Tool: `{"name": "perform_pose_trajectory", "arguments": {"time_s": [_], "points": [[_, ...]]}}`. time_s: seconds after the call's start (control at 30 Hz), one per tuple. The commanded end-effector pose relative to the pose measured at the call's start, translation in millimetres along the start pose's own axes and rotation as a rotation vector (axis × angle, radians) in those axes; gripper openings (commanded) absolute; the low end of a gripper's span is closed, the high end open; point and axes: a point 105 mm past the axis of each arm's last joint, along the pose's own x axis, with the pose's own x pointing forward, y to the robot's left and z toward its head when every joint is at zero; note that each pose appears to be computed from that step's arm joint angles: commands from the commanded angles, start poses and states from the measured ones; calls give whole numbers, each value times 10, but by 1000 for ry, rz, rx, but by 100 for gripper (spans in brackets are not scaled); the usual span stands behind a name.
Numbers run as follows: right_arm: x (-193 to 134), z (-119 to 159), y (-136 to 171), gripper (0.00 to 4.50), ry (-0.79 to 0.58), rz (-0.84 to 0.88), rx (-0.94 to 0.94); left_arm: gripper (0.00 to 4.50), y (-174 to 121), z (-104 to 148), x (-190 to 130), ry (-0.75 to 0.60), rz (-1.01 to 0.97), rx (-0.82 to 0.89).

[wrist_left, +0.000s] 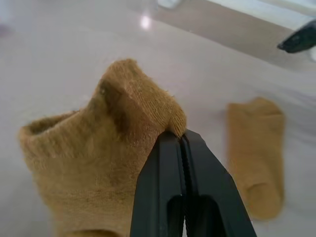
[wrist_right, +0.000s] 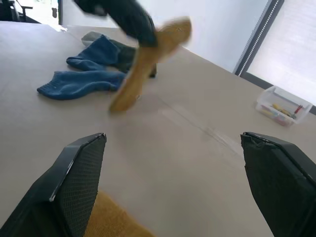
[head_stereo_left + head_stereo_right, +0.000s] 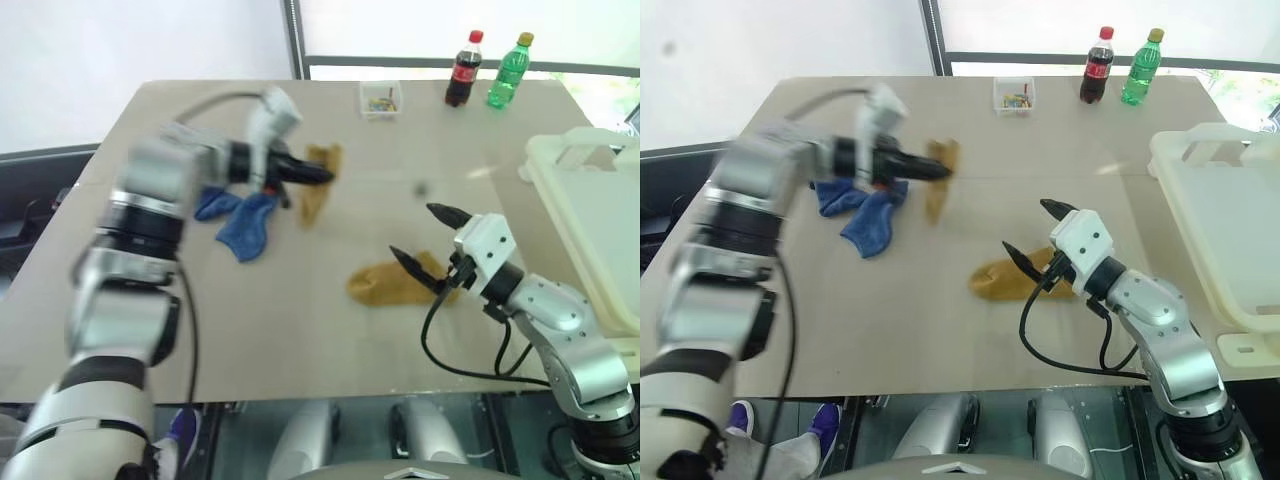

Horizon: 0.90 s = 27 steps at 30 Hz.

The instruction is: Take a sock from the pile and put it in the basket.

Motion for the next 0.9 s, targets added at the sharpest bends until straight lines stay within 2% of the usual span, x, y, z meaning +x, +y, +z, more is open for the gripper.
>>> {"name": "perform_pose_trajectory", "arguments": {"time_s": [0.03, 0.1, 0.2, 0.23, 0.27, 0.33, 0.4, 0.47, 0.57, 0.77, 0.9], "points": [[-89, 136, -30, 450, -25, -46, -36, 1, -94, -350, 514, 77, -14, 6], [-122, 132, -19, 450, -14, -56, -39, 1, -83, -457, 687, 78, 14, -26], [-160, 90, -10, 450, 21, -70, -22, 1, -92, -357, 795, -21, 6, -72], [-167, 75, -5, 450, 30, -71, -15, 46, -97, -319, 791, -51, 6, -70], [-166, 63, -3, 450, 38, -71, -6, 58, -81, -270, 768, -89, 20, -72], [-160, 56, 6, 450, 44, -65, 15, 142, -23, -183, 698, -159, 67, -79], [-136, 49, -13, 450, 52, -63, 34, 238, -4, -62, 495, -271, 81, -112], [-103, 40, -58, 450, 62, -70, 55, 238, -26, -9, 294, -343, 81, -157], [-4, 27, -113, 450, 72, -53, 95, 238, -54, -67, 99, -364, 105, -204], [217, -254, -190, 450, 185, -16, 64, 238, 130, -706, 132, -207, 368, -238], [451, -404, -253, 450, 247, -3, 11, 238, 140, -947, 235, -144, 465, -236]]}}
